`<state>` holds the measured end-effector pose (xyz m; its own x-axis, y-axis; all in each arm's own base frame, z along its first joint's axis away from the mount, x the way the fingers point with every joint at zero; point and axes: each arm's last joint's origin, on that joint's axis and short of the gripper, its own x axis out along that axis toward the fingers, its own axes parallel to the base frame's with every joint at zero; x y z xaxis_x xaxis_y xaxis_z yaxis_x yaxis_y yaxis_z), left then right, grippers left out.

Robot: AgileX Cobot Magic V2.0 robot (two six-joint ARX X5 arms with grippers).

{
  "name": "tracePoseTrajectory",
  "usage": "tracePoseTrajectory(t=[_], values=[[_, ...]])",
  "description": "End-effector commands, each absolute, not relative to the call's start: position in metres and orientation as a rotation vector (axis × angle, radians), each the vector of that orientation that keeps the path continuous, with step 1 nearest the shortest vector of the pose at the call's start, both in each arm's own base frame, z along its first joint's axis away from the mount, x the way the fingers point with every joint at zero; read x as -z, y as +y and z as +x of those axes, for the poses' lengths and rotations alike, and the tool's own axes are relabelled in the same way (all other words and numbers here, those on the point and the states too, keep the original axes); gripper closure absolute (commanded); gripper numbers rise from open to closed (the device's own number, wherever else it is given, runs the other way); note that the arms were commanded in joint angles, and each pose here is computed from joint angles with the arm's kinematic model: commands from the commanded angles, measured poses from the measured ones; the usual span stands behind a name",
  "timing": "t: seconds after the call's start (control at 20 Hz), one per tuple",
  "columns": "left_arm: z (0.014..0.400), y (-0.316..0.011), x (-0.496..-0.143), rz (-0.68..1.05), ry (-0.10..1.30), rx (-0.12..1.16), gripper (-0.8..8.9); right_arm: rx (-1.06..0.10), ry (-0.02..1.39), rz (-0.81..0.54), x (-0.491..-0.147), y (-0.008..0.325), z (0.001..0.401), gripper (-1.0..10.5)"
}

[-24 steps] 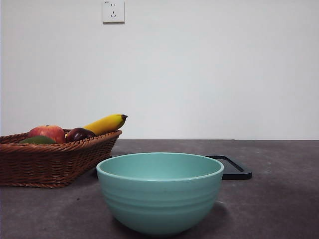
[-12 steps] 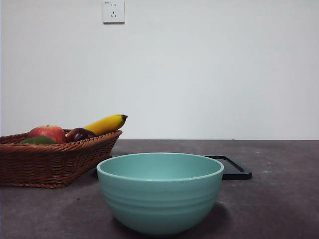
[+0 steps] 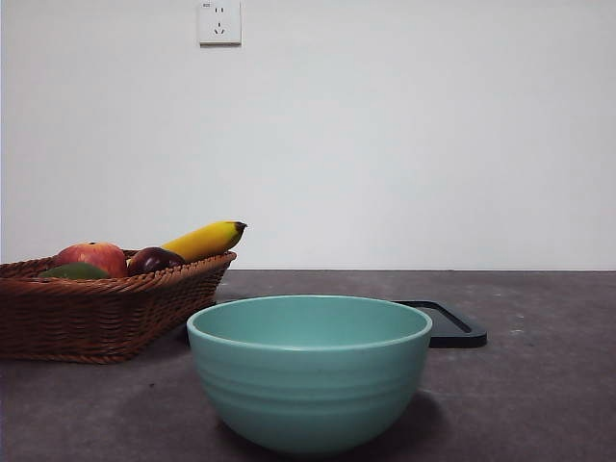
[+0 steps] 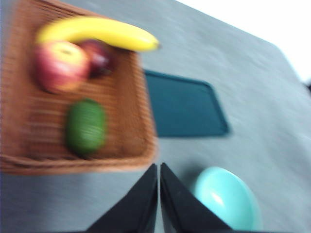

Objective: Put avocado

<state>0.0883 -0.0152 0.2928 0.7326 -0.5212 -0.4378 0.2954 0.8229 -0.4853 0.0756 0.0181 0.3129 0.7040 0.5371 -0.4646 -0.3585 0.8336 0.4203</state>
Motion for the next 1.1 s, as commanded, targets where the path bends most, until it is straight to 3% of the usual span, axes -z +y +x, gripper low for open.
tracePoseTrajectory(t=[0.05, 0.5, 0.85, 0.95, 1.1], values=[[0.087, -0.018, -0.305, -0.379, 0.596, 0.517, 8.04, -0.569, 0.664, 0.239, -0.324, 0.022, 0.078, 9.4], [0.070, -0.025, -0.330, -0.311, 0.753, 0.638, 8.05, -0.801, 0.881, 0.114, -0.331, 0.043, 0.078, 9.4], [0.065, -0.025, -0.326, -0.278, 0.808, 0.655, 8.04, -0.856, 0.893, 0.090, -0.331, 0.048, 0.076, 9.3], [0.065, -0.025, -0.326, -0.278, 0.808, 0.654, 7.71, -0.856, 0.889, 0.091, -0.331, 0.048, 0.077, 8.4], [0.065, -0.025, -0.326, -0.276, 0.808, 0.650, 5.93, -0.855, 0.887, 0.096, -0.331, 0.048, 0.077, 6.6]])
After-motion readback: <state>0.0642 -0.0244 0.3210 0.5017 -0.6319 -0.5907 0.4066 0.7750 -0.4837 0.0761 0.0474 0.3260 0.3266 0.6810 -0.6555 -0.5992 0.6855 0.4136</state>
